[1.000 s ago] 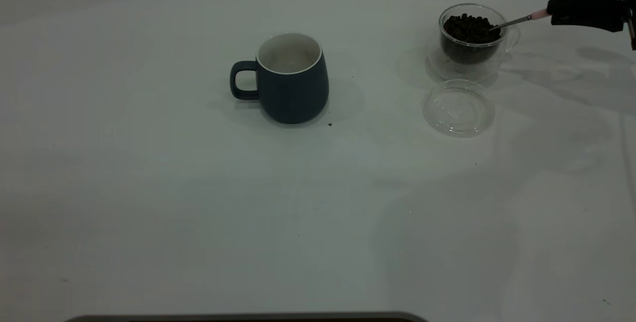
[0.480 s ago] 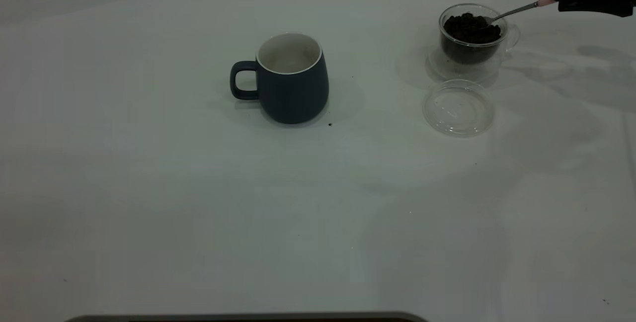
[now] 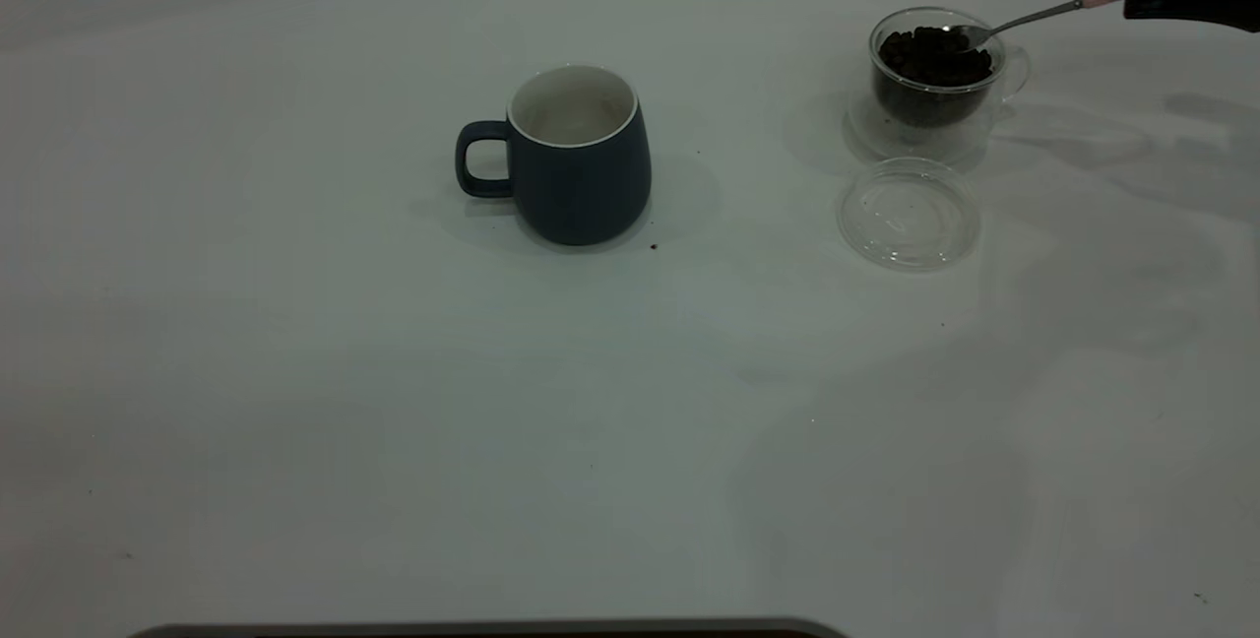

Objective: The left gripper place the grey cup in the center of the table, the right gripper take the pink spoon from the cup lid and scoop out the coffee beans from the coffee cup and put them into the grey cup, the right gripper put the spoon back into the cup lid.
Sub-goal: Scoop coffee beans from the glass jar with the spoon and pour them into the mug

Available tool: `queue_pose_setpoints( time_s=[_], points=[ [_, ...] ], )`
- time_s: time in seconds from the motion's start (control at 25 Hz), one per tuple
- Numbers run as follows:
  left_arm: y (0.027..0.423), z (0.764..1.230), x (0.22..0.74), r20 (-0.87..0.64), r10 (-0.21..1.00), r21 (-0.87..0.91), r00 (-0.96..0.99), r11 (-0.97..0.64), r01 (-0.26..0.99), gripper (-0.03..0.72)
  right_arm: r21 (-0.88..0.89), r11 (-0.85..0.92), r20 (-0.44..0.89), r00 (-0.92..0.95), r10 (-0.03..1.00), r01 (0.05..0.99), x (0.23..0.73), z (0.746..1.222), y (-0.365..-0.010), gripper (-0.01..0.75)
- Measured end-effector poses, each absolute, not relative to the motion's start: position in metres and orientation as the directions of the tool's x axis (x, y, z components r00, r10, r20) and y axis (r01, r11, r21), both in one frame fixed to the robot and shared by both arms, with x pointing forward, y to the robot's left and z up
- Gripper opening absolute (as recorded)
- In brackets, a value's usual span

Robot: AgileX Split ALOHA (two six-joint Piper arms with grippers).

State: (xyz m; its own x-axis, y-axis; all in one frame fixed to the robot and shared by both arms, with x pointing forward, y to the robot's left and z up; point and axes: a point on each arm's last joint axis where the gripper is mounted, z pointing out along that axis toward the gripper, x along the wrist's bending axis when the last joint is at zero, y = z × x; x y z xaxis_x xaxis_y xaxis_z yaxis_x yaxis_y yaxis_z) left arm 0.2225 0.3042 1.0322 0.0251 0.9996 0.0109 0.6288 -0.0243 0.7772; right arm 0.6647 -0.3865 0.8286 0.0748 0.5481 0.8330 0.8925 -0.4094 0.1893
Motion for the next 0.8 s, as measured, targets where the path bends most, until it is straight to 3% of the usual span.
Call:
queue_pose_setpoints(
  time_s=[0.56,0.8],
  points=[
    [0.304,1.032,0.223,0.011,1.000,0.777,0.025,-0.024,0.629,0.567,0.089,-0.461,0.897,0.129,0.422,0.883,0.660,0.811,-0.390,0.101],
    [0.304,1.032,0.223,0.011,1.000,0.777,0.025,-0.024,0.629,0.567,0.085,-0.467,0.900,0.133,0.414,0.880,0.660,0.810,-0.390,0.101]
  ],
)
